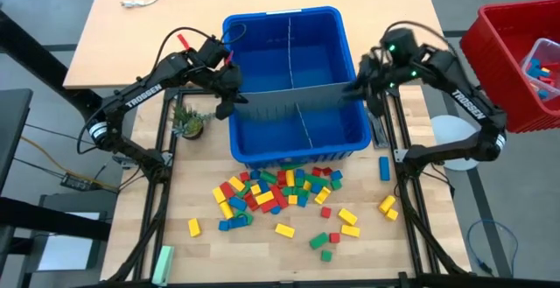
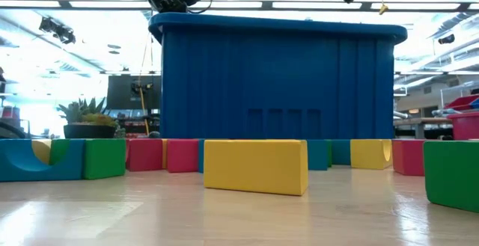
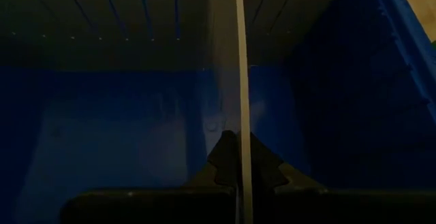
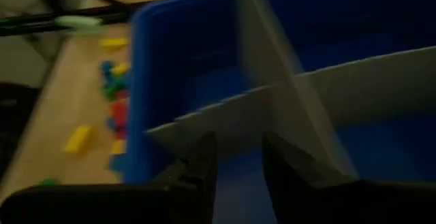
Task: Sort blocks
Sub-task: Assemble the blue bin using gray bin divider
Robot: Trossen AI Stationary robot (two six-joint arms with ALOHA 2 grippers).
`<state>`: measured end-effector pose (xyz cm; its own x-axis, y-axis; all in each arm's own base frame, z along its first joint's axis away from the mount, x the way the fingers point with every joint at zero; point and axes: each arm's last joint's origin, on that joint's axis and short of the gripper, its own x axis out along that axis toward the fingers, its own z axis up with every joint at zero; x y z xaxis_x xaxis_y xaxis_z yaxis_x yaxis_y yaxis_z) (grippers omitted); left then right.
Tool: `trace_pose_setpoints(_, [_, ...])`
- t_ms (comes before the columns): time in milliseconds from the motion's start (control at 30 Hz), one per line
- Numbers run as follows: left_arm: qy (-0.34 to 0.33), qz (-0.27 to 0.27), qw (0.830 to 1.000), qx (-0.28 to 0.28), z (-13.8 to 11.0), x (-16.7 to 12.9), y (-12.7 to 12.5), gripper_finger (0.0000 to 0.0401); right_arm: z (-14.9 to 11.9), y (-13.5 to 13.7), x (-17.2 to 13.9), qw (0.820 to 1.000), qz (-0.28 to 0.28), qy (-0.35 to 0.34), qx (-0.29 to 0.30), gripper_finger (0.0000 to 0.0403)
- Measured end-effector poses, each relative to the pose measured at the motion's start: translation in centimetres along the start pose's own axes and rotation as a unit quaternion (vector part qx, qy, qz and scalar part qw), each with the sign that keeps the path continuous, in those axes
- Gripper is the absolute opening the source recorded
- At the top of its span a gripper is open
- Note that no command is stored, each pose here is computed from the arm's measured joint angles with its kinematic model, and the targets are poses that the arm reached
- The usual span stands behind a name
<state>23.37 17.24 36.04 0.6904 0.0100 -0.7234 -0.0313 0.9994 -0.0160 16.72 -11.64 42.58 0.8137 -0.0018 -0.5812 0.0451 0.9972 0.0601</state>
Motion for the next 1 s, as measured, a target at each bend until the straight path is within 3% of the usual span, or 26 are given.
trace_pose_setpoints(100, [-0.001,0.000,1.000,0.000,0.0,0.0,0.0,0.0012,-0.3,1.2,2.1,0.999,0.020,0.031,-0.013,0.0093])
trace_pose_setpoints(500, [-0.012,0.002,1.000,0.004,0.2,0.0,0.1,0.0012,-1.9,2.6,10.9,0.984,-0.088,0.070,-0.139,0.0054])
trace_pose_setpoints(700, [-0.016,0.000,1.000,0.004,0.3,0.0,0.1,0.0012,-4.0,2.3,14.9,0.980,-0.098,0.099,-0.140,0.0033])
trace_pose_setpoints(1000, [-0.020,0.002,1.000,0.007,0.3,-0.1,0.2,0.0012,-3.7,2.1,18.0,0.984,-0.092,0.048,-0.148,0.0023])
